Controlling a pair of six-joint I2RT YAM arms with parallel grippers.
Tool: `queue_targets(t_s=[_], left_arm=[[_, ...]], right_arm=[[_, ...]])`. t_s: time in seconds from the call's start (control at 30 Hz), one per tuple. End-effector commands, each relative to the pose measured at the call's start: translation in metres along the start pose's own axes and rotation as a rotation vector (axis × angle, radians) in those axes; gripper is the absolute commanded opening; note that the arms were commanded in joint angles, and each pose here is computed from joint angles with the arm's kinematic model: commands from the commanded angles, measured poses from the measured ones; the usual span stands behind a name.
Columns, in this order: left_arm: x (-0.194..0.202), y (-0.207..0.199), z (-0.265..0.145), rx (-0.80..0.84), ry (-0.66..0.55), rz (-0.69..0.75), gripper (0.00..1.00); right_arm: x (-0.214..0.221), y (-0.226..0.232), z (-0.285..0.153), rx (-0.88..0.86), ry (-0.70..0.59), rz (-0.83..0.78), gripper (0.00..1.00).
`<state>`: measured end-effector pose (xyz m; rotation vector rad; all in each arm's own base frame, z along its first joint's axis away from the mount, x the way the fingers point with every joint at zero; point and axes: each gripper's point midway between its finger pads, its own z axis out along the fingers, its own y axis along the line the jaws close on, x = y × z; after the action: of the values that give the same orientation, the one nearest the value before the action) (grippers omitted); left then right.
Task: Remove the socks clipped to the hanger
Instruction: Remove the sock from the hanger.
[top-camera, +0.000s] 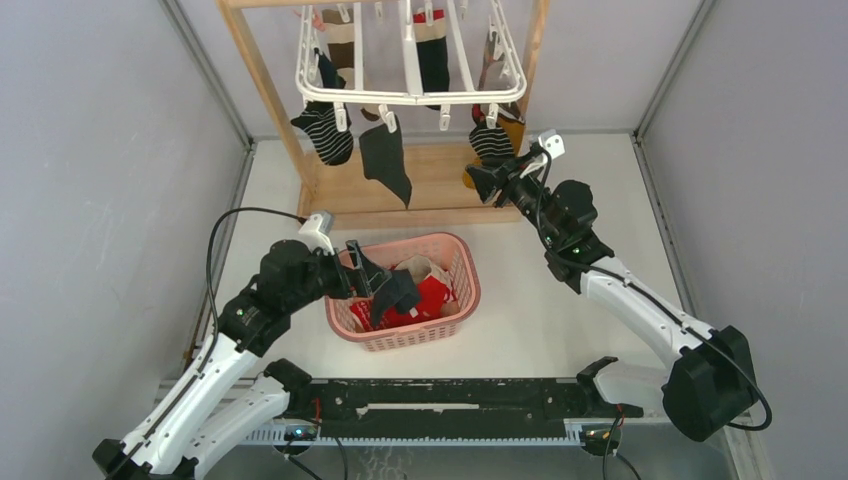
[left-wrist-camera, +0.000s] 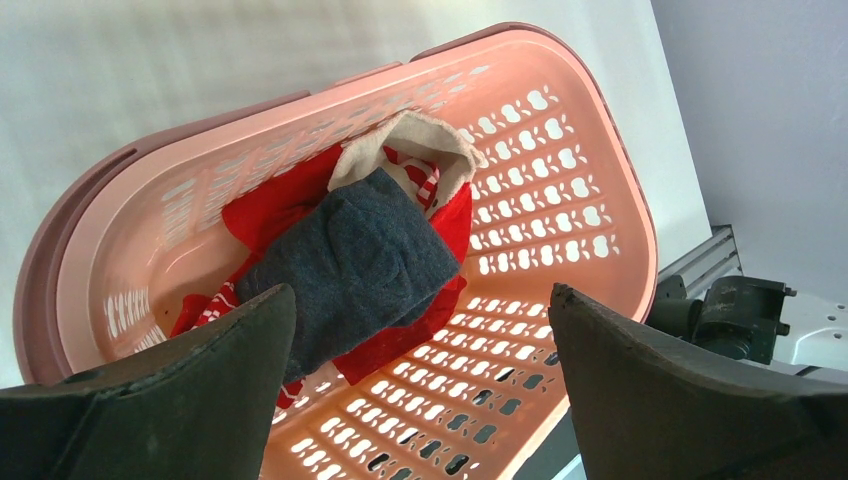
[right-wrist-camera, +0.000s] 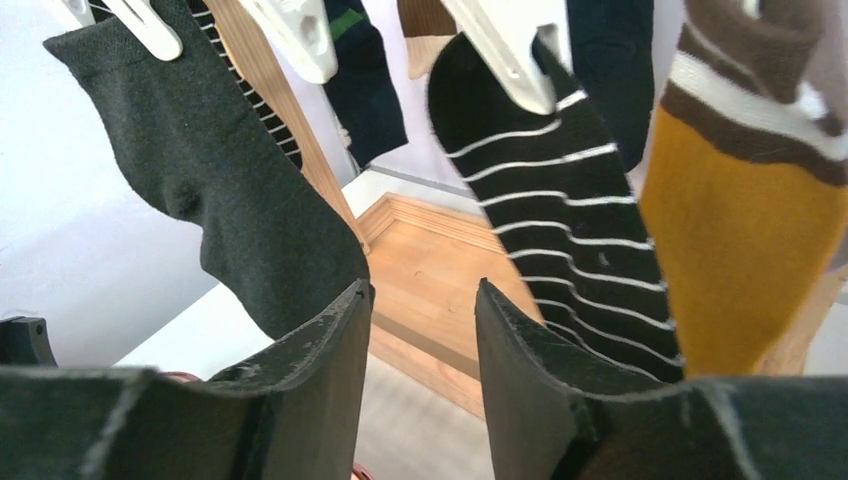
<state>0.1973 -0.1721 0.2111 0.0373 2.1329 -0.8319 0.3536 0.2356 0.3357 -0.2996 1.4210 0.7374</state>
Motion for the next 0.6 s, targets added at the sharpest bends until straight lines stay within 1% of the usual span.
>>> queue_targets(t_s=[0.0,0.2,0.23,0.27,0.33,0.37,0.57], left_arm=[[-0.035,-0.028,-0.012,0.08,-0.095,0.011,1.0],[-0.037,-0.03,-0.013,0.088,-0.102,0.012,1.0],[-0.038,-0.03,-0.013,0.088,-0.103,0.012,1.0],[-0.038,-0.03,-0.013,0.088,-0.103,0.012,1.0],[-0.038,-0.031,-0.013,0.091,-0.104,0.013,1.0],[-0.038,-0.031,-0.013,0.091,-0.103,0.013,1.0],[-0.038,-0.031,-0.013,0.092,-0.104,0.013,1.0]], right_arm=[[-0.016,-0.005,-0.007,0.024,-0.039,-0.015,0.53],[-0.024,-0.012,-0.012,0.068,-0.055,-0.01,0.67],[-0.025,-0.014,-0.013,0.077,-0.057,-0.009,0.74],[-0.026,-0.015,-0.014,0.083,-0.059,-0.009,0.77],[-0.027,-0.018,-0.015,0.095,-0.062,-0.007,0.88],[-0.028,-0.019,-0.016,0.099,-0.063,-0.007,0.91],[-0.032,-0.03,-0.02,0.131,-0.067,-0.009,0.92]])
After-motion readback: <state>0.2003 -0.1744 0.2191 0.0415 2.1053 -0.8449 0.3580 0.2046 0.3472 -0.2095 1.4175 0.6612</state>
